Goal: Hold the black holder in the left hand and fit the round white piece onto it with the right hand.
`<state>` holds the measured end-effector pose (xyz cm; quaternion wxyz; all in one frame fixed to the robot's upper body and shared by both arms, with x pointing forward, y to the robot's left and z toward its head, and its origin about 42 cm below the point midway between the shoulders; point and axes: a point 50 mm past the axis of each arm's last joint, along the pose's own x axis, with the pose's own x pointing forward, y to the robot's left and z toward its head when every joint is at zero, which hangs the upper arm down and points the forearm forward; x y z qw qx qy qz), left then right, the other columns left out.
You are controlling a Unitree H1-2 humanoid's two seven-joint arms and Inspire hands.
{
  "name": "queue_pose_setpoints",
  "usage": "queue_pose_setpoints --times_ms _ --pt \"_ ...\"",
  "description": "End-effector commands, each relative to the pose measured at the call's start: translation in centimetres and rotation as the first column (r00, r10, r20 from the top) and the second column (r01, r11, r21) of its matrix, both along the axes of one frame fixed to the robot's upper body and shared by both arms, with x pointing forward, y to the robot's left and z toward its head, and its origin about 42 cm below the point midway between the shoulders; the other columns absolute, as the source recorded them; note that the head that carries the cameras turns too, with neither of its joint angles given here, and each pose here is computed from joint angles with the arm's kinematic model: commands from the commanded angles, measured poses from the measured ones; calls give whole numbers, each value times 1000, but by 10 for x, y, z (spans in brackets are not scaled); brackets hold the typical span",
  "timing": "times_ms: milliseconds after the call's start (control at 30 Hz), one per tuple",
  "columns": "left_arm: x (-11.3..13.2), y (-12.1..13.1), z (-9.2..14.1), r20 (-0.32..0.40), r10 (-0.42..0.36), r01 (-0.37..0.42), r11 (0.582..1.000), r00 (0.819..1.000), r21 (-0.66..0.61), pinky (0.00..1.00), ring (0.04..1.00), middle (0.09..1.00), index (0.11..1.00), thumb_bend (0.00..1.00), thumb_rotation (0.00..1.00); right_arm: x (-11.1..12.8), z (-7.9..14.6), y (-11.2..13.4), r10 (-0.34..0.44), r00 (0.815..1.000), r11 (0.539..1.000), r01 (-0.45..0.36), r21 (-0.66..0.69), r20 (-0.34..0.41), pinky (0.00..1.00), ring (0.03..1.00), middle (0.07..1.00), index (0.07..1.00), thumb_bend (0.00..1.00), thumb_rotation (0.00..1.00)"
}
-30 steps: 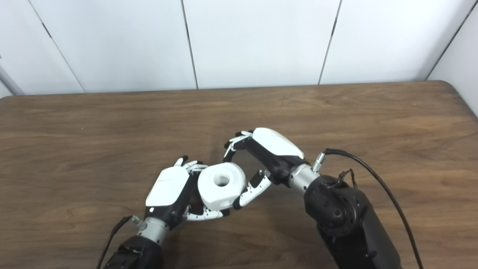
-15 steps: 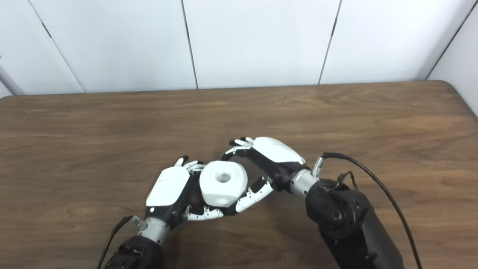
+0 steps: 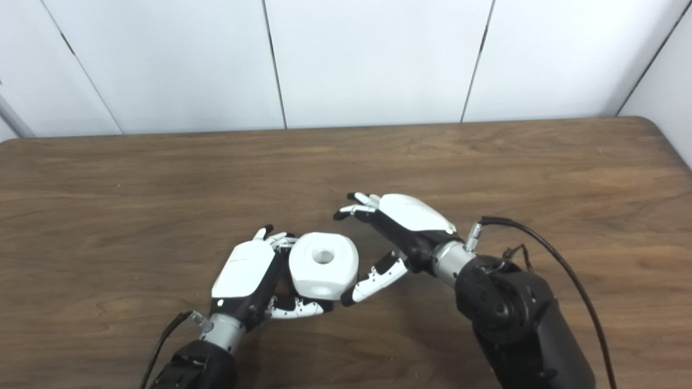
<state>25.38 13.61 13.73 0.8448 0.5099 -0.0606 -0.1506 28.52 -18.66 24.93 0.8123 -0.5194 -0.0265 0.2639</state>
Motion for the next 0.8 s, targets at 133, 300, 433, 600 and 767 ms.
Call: queue_pose_setpoints --times_ms 133,300,433,600,767 --pt "-3 1 -16 -98 -25 28 999 995 23 1000 873 767 485 522 49 -8 21 -14 -24 996 1000 24 11 81 1000 1000 1000 875 1000 411" --pt "-3 3 -18 -94 -23 25 1000 995 18 998 869 767 485 522 48 -15 22 -29 -72 995 997 70 35 72 1000 1000 995 881 1000 413" --pt "-2 5 -17 -96 -19 20 1000 995 9 997 869 767 485 522 48 -18 20 -38 -112 992 992 108 62 63 1000 1000 992 881 1000 413" --pt "-2 6 -17 -98 -11 11 1000 995 -9 993 868 763 485 522 48 -19 16 -44 -136 989 988 131 87 54 1000 1000 992 883 1000 420" --pt "-2 7 -17 -105 -7 4 1000 994 -26 1000 875 769 486 522 50 -19 13 -46 -150 987 985 145 95 49 1000 1000 987 879 1000 426"
